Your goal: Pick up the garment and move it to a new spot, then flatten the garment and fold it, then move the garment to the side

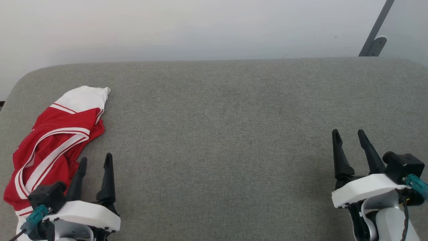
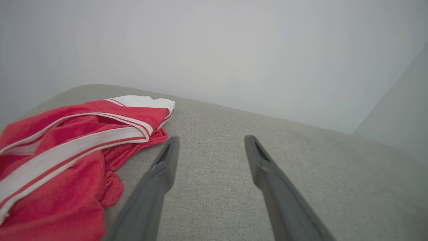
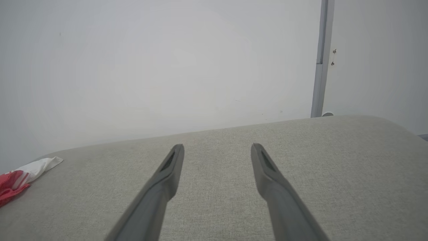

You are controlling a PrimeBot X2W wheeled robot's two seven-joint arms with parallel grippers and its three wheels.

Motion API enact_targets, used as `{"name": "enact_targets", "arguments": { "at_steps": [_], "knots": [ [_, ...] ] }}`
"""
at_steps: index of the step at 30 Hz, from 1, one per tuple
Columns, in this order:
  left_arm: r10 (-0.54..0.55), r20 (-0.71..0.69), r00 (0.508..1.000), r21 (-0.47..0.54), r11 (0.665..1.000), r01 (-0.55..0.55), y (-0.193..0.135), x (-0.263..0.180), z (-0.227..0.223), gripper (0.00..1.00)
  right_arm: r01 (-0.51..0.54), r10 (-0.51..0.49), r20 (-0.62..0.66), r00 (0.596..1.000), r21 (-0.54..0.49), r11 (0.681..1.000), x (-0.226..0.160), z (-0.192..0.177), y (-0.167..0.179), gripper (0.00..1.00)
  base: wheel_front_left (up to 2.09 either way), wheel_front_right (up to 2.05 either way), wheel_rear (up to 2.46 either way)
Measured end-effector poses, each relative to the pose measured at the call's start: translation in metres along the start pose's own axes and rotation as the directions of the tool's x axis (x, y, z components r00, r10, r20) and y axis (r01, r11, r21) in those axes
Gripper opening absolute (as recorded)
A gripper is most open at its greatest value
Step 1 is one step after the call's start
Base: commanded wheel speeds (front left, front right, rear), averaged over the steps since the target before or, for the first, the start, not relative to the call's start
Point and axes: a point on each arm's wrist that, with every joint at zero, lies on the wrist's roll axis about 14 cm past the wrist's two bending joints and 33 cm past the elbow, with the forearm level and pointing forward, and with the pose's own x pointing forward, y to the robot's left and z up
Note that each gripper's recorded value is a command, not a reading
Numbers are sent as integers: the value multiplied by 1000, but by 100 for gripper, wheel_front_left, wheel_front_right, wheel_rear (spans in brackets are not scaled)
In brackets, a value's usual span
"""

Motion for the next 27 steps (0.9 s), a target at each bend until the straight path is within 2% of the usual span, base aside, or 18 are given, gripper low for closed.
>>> {"name": "enact_targets", "arguments": {
  "at_steps": [15, 27],
  "knots": [
    [-9, 3, 1000, 82, 997, 9, 2, -2, -3, 100, -12, 13, 10, 1000, -88, 996, 1, -1, 3, 100, 0, 0, 0],
    [-9, 9, 1000, 110, 994, 8, 4, -6, -5, 100, -5, 7, 24, 1000, -97, 995, -4, -2, 2, 100, 0, 0, 0]
  ]
}}
